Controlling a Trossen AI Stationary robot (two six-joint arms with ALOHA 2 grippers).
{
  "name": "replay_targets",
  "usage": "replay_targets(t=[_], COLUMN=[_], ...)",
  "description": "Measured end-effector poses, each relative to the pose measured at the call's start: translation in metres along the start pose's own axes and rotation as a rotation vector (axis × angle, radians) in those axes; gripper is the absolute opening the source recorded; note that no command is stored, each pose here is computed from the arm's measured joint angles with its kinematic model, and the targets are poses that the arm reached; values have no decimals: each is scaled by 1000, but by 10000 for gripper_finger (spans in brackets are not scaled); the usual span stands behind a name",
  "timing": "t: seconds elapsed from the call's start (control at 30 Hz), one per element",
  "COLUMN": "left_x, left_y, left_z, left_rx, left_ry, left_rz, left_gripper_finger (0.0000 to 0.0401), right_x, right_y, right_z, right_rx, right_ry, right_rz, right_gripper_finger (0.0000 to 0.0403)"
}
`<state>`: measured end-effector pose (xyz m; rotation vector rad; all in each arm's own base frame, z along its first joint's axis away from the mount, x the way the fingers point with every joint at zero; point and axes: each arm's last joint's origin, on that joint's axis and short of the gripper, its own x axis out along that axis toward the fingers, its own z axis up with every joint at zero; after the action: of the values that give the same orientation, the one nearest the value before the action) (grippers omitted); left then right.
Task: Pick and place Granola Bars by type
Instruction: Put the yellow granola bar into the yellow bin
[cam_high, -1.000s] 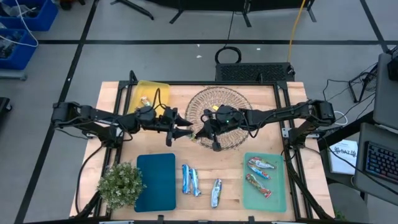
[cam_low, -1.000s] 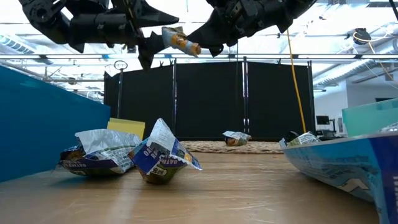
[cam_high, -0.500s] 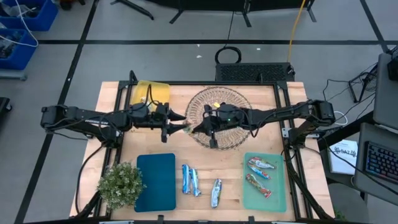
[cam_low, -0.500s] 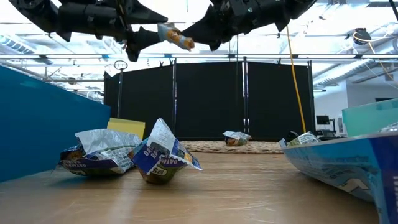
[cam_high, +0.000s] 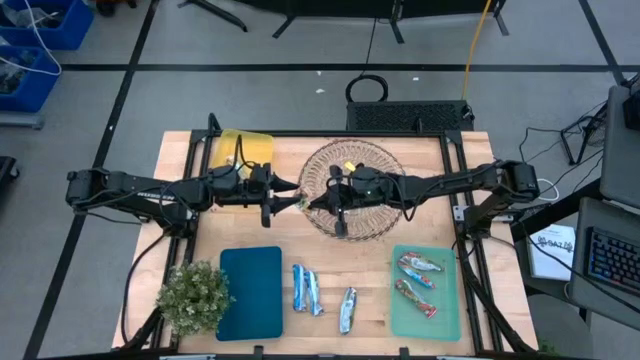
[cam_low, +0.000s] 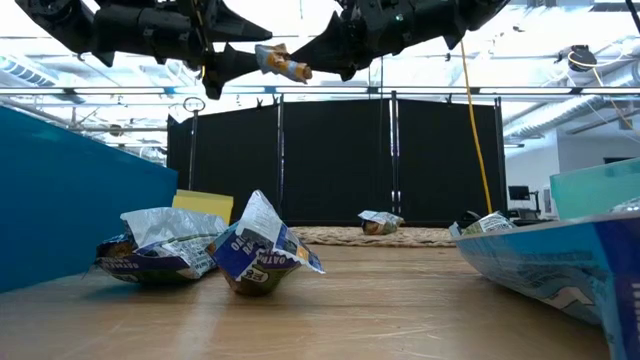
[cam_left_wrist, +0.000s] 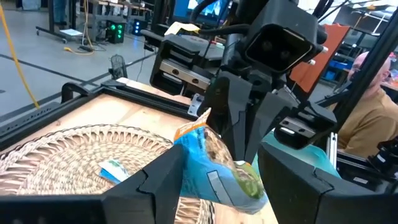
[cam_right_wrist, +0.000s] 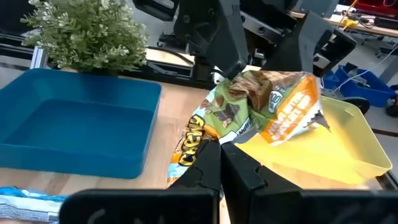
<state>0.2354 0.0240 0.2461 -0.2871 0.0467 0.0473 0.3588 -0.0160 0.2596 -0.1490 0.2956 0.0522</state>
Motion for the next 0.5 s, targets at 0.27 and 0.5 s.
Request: replay_targets(t=[0.27, 0.5], left_x=[0, 0], left_y=[0, 0], left_z=[-1, -2], left_rx=[35, 73], left_ry=[14, 26], left_rz=[-3, 0], left_gripper_finger=[122, 11], right_x=[0, 0], right_y=[0, 0], right_z=[0, 1], right_rx=[0, 0], right_ry=[-3, -8], right_rz=[1, 0], right_gripper_finger=[0, 0])
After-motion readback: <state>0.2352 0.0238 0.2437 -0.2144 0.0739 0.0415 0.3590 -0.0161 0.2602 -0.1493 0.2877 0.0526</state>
